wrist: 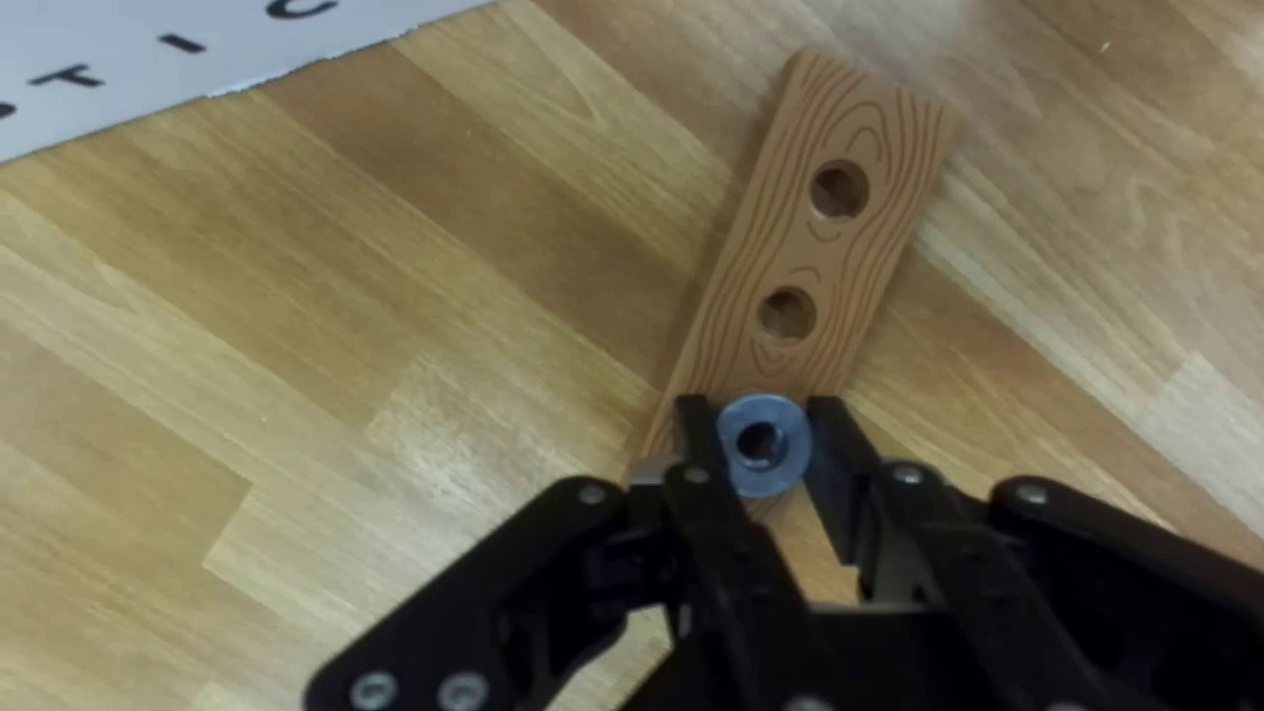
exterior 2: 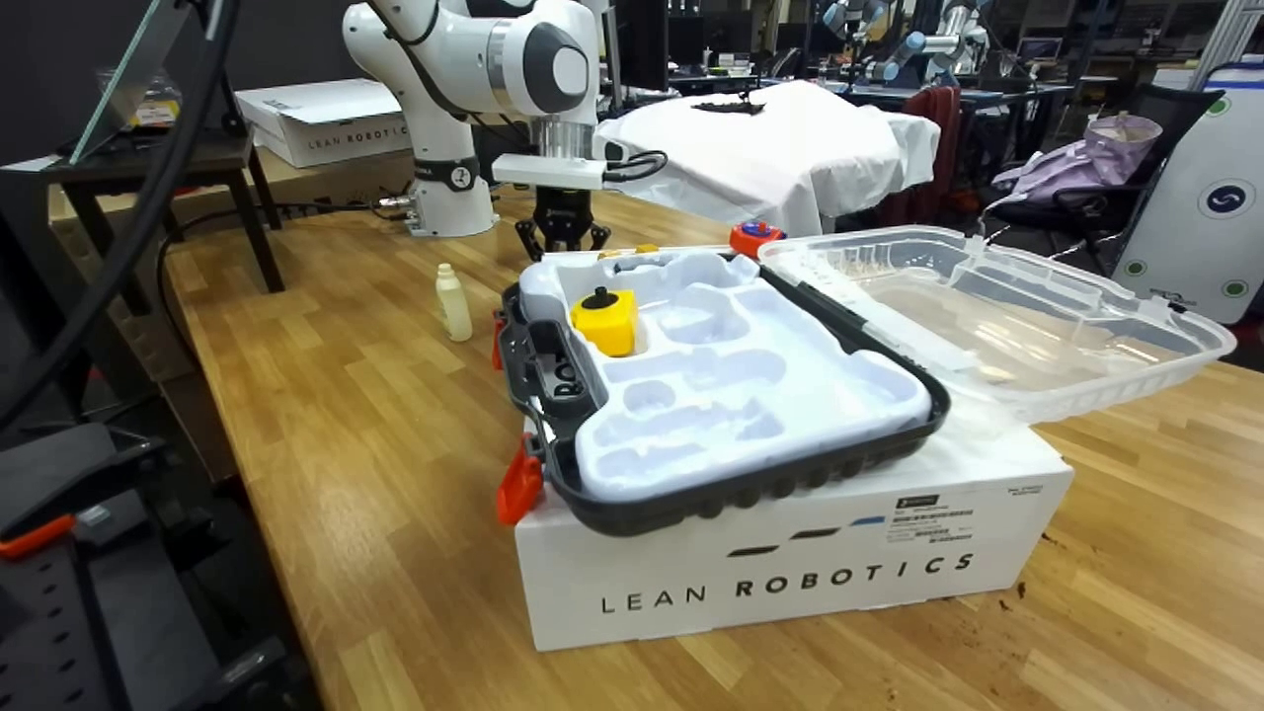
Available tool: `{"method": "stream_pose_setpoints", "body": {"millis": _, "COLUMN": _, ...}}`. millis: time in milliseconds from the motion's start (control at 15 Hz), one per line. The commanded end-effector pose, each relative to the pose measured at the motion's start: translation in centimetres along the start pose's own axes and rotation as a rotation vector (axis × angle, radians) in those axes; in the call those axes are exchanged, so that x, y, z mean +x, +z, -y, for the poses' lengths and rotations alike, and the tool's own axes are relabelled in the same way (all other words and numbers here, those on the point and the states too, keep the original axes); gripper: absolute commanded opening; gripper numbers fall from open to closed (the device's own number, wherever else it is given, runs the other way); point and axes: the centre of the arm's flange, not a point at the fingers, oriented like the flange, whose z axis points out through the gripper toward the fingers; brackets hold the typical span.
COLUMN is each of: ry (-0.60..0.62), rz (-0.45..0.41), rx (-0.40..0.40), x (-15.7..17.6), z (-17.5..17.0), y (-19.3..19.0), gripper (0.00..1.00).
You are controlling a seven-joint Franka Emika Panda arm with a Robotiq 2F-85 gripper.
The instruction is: Move the nut from the box to the wooden block
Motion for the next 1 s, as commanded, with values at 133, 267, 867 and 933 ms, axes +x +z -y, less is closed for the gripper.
{"method": "stream_pose_setpoints", "body": {"millis": 133, "ry": -0.017, "rz": 0.014, "rx": -0.016, "x": 1.0, "z": -1.1, "y": -0.7, "gripper": 0.07}}
{"method": "stream_pose_setpoints", "body": {"millis": 267, "ry": -0.019, "rz": 0.016, "rx": -0.014, "x": 1.0, "z": -1.1, "y": -0.6, "gripper": 0.07}}
{"method": "stream_pose_setpoints", "body": {"millis": 867, "ry": -0.020, "rz": 0.034, "rx": -0.004, "x": 1.0, "z": -1.0, "y": 0.3, "gripper": 0.07}}
{"method": "stream_pose_setpoints", "body": {"millis": 933, "ry": -0.019, "rz": 0.035, "rx": -0.003, "x": 1.0, "z": -1.0, "y": 0.3, "gripper": 0.07}}
